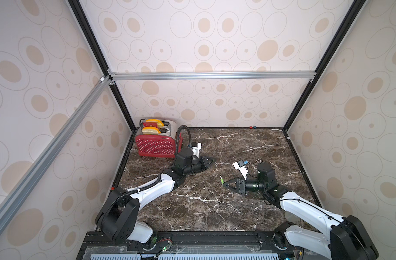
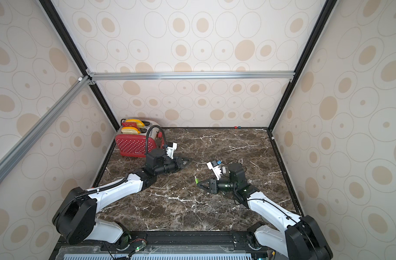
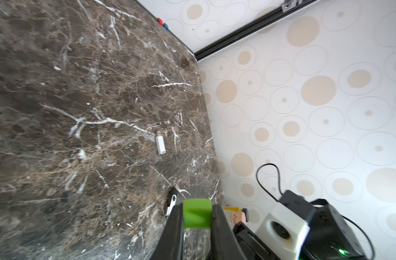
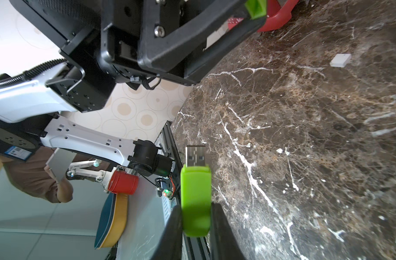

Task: Close the usb drive cover
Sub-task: Pick up the cover from the center of the board, then close the cover of the USB drive.

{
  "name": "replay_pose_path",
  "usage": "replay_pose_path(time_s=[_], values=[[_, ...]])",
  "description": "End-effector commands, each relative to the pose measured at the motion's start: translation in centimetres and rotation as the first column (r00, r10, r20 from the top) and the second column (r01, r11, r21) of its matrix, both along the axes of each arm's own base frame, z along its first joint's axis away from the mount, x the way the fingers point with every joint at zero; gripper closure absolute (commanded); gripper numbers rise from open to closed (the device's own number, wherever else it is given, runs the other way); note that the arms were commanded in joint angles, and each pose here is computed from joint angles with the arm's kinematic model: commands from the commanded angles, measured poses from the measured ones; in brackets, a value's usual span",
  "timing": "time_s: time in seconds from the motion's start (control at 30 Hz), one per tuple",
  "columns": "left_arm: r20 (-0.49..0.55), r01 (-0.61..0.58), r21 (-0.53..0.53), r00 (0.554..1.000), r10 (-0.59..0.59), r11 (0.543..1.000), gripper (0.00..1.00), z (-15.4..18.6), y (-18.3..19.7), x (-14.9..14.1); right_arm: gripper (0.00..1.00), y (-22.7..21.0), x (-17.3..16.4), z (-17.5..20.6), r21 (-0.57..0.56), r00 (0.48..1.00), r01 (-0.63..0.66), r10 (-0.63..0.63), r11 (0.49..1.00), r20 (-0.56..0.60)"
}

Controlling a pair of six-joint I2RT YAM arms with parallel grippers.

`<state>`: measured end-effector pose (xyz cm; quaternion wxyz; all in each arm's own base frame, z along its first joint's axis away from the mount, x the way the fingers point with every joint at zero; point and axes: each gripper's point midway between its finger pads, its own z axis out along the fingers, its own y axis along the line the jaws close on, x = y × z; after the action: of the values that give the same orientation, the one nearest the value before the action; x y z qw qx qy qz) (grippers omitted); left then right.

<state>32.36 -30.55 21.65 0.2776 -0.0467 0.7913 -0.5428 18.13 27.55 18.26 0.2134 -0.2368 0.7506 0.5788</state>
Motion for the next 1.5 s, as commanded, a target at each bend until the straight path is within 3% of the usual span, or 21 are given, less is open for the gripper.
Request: replay_pose_path(time_s=[0.0, 0.4, 0.67, 1.47], values=[[0.098, 0.044, -0.158, 0.995, -0.028, 0.986, 1.0, 4.9, -0.4, -0.5, 1.0, 0.2, 0.2, 2.1, 0.1, 0.999, -0.032, 0.029, 0.994, 0.032], [0.198, 0.124, -0.187, 0.976, -0.087, 0.974, 1.0, 5.7, 0.2, -3.3, 1.0, 0.0, -0.3, 3.8, 0.183, 0.997, -0.07, 0.064, 0.981, 0.042], [0.269, 0.218, -0.21, 0.95, -0.158, 0.953, 1.0, 6.5, -1.6, -5.2, 1.0, 0.1, -0.4, 4.4, 0.222, 0.996, -0.09, 0.083, 0.971, 0.043], [0.322, 0.288, -0.296, 0.928, -0.189, 0.911, 1.0, 6.1, -2.5, -7.0, 1.0, 0.1, -0.6, 4.9, 0.235, 0.993, -0.102, 0.087, 0.967, 0.075]])
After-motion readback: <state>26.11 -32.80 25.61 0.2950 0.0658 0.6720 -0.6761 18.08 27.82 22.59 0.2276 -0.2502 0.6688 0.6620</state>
